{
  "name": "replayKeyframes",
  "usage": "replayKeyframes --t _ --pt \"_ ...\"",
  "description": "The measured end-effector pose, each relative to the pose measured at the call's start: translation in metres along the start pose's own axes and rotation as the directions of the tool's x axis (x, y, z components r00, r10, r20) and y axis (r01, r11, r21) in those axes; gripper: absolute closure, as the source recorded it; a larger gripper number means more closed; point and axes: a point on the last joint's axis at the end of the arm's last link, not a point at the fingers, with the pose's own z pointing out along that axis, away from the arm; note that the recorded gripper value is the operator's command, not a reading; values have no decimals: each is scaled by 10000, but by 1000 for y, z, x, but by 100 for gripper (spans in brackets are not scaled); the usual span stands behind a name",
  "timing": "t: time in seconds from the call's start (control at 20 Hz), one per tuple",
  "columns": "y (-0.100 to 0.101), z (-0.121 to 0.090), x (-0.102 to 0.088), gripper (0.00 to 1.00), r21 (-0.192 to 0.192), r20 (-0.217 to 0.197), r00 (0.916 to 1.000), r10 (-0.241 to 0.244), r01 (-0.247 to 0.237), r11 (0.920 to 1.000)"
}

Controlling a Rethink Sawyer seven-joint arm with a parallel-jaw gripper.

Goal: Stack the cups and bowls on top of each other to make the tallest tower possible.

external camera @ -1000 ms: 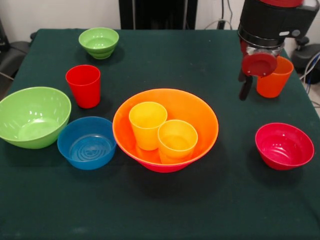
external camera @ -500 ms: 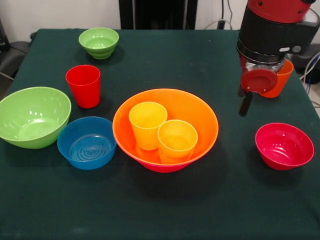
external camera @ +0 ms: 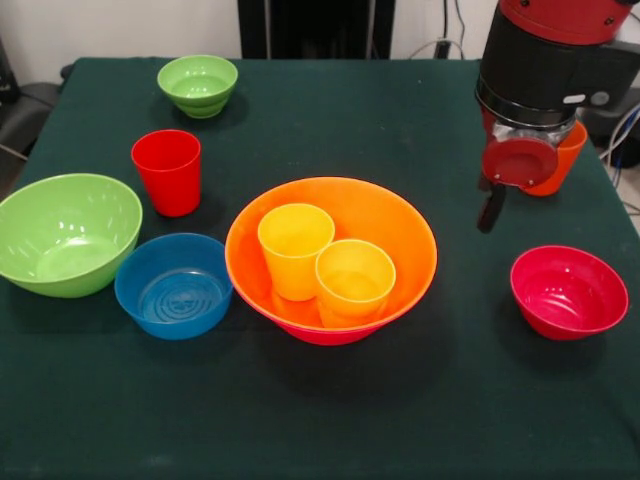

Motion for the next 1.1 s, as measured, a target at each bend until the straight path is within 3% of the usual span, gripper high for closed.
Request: replayKeyframes --t 0.3,1.1 --pt "7 -24 -7 0 197 38 9998 204 -205 9996" --pt "27 -71 -21 0 -221 -123 9991 415 -418 9989"
